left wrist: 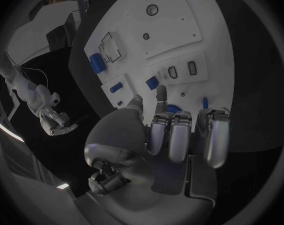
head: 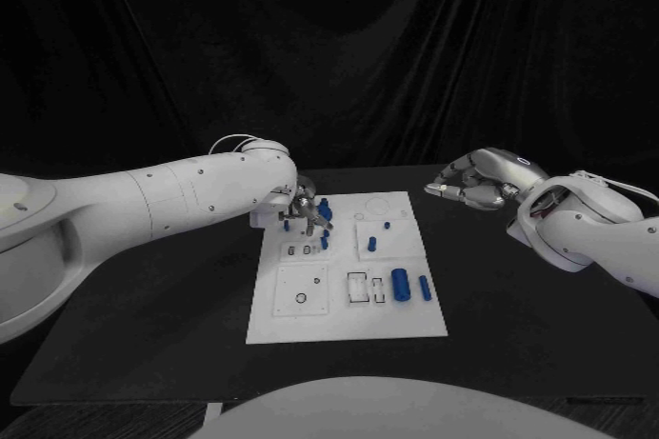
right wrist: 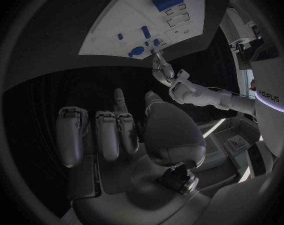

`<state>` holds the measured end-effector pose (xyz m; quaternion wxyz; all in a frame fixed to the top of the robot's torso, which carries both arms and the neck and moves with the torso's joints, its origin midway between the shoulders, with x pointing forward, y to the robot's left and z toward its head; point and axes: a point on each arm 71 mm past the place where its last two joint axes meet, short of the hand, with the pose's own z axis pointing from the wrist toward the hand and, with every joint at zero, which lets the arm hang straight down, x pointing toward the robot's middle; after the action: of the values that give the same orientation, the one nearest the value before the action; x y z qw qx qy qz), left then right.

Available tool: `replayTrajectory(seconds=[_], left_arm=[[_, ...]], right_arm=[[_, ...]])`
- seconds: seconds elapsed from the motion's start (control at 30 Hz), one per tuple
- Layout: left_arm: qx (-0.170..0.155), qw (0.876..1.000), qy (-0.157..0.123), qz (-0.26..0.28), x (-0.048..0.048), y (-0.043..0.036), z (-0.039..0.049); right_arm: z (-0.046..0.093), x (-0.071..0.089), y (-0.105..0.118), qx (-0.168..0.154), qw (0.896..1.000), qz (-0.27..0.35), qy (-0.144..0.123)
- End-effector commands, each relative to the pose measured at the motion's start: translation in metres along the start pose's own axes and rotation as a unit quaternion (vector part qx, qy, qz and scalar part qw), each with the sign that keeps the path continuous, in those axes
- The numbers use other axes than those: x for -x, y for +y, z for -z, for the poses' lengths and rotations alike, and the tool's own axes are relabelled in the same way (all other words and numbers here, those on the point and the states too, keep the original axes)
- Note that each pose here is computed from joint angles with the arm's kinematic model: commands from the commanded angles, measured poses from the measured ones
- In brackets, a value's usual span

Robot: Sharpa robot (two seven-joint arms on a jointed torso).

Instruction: Assemble the parts on the task board

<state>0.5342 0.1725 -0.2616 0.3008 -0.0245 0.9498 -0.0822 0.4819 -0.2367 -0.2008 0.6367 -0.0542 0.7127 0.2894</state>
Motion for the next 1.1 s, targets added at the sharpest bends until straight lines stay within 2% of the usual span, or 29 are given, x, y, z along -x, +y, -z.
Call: replayTrajectory(seconds=[0.03, 0.43, 0.83, 1.1], left_arm=[[-0.010, 1.000, 0.002, 0.001, -0.0032, -0.0028, -0.0028], [-0.015, 1.000, 0.006, 0.003, -0.0091, -0.0063, -0.0101], [-0.024, 1.000, 0.013, -0.002, -0.0119, -0.0143, -0.0135], [-0.015, 1.000, 0.021, -0.004, -0.0127, -0.0123, -0.0161]], right_arm=[[0.000, -0.002, -0.001, -0.005, 1.000, 0.000, 0.003], [0.000, -0.003, -0.001, -0.005, 1.000, 0.000, 0.005], [-0.002, -0.004, 0.001, -0.003, 1.000, -0.001, 0.009], [-0.002, -0.005, 0.000, -0.004, 1.000, -0.001, 0.011]])
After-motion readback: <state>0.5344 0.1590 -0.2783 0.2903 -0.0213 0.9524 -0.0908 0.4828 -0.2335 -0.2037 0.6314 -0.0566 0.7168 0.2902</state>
